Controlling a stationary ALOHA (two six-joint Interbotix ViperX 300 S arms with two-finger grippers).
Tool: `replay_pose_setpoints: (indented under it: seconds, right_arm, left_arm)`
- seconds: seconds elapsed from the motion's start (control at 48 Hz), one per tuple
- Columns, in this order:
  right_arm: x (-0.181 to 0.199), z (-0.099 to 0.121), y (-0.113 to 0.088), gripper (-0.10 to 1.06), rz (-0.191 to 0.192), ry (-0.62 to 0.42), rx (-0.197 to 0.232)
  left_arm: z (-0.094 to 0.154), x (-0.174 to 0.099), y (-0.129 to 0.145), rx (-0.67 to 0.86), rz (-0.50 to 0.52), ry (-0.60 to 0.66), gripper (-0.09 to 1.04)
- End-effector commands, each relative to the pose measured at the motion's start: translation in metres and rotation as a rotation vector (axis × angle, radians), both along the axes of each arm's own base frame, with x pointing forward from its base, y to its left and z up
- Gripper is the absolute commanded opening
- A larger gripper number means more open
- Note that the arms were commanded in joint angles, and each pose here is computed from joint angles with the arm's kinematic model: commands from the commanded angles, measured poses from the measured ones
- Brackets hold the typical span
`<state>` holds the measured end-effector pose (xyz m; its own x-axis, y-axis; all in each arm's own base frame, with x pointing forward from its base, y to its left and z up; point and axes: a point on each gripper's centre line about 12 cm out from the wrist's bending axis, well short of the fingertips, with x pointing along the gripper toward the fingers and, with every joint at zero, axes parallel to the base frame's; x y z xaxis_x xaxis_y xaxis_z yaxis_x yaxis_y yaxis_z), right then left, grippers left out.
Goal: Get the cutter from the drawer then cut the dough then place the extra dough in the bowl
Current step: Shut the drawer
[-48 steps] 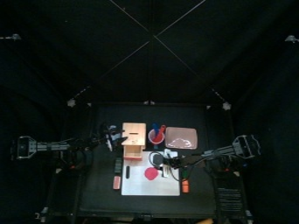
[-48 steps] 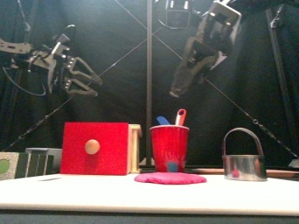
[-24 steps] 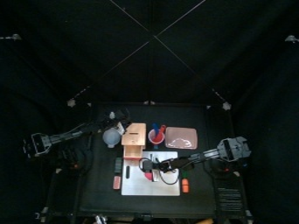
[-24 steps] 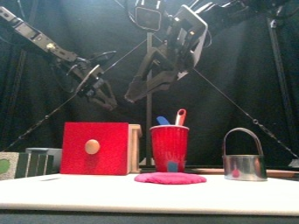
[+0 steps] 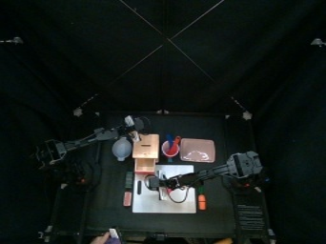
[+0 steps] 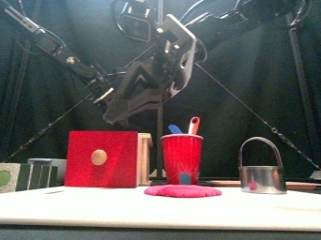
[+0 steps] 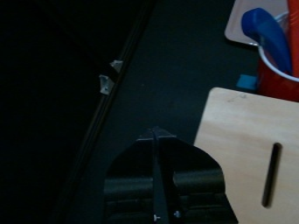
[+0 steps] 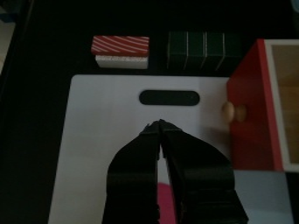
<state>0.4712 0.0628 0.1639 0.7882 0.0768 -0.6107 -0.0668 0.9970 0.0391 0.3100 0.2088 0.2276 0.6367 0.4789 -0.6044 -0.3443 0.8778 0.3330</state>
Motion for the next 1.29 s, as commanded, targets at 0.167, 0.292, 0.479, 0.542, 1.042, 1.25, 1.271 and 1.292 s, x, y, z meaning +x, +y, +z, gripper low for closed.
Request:
replay_pose_setpoints:
  seconds: [0.167, 0.292, 0.479, 0.542, 1.042, 1.25, 1.271, 1.292]
  right_arm:
    - [0.023, 0.004, -0.002, 0.17, -0.026, -0.024, 0.018]
    - [0.026, -0.002, -0.002, 0.17, -0.036, -0.004, 0.018]
    - [0.027, -0.001, -0.004, 0.17, -0.041, -0.003, 0.017]
    - [0.029, 0.0, -0.004, 0.17, -0.042, -0.007, 0.018]
    - [0.044, -0.014, -0.023, 0.17, -0.093, 0.042, -0.014]
    - [0.049, -0.021, -0.039, 0.17, -0.137, 0.092, -0.045]
    - [0.049, -0.022, -0.041, 0.17, -0.139, 0.097, -0.05]
    - [0.049, -0.023, -0.042, 0.17, -0.14, 0.099, -0.053]
  left_arm:
    - [-0.007, 0.021, 0.025, -0.003, -0.008, 0.24, 0.37]
    - [-0.02, 0.029, 0.031, -0.057, -0.048, 0.351, 0.36]
    - [-0.021, 0.04, 0.031, -0.163, -0.137, 0.368, 0.36]
    - [-0.023, 0.042, 0.032, -0.201, -0.174, 0.359, 0.36]
    - [-0.038, 0.044, 0.039, -0.291, -0.245, 0.375, 0.36]
    - [-0.043, 0.043, 0.039, -0.298, -0.246, 0.384, 0.36]
    - [-0.043, 0.043, 0.038, -0.299, -0.246, 0.385, 0.36]
    - [-0.043, 0.043, 0.038, -0.301, -0.246, 0.385, 0.36]
